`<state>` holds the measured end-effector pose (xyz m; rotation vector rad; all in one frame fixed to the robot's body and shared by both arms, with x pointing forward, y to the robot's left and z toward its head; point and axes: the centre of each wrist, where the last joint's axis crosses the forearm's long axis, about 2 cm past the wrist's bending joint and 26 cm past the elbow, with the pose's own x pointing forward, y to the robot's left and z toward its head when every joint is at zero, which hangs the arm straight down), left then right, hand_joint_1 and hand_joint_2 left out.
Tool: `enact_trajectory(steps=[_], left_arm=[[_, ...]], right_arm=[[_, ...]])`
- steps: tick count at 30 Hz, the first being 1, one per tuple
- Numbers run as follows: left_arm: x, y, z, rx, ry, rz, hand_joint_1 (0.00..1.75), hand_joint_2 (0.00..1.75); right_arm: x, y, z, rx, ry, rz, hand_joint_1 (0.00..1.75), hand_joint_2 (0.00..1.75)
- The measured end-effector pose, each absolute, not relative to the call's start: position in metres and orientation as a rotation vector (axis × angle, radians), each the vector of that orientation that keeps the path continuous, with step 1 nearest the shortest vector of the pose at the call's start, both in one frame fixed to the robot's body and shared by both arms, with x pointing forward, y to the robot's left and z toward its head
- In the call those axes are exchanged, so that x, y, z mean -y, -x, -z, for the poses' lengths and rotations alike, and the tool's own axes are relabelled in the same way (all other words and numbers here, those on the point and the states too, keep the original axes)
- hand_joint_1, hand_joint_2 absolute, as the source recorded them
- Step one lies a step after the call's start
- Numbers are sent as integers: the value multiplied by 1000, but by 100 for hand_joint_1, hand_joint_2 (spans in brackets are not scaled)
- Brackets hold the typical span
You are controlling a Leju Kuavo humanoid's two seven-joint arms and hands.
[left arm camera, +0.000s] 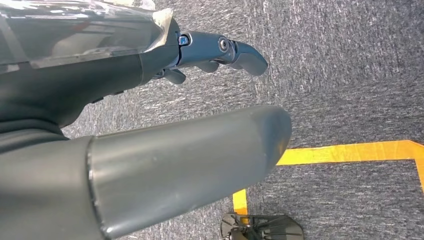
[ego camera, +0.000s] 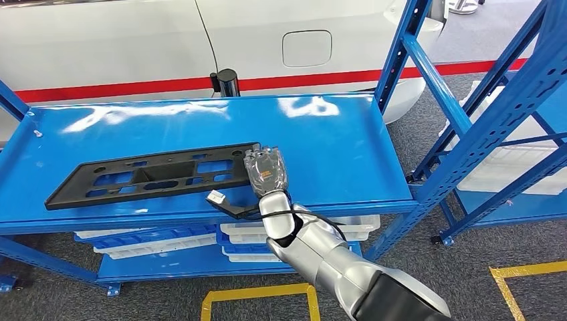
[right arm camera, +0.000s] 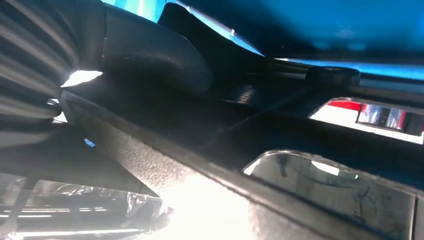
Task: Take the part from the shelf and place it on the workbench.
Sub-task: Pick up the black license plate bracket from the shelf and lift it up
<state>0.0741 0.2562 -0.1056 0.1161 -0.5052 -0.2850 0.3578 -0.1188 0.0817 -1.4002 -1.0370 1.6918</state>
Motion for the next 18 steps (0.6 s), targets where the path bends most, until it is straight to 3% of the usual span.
enact_trajectory(steps=[9, 15, 18], left_arm=[[-257, -73, 106, 503, -120, 284, 0, 0], [-258, -72, 106, 512, -130, 269, 0, 0], [-258, -71, 106, 513, -131, 263, 0, 131]], right_arm=[[120, -355, -80, 1210, 1312, -1601, 175, 175], [113, -358, -89, 1404, 1075, -1417, 175, 175], [108, -361, -96, 1456, 1009, -1330, 175, 175]])
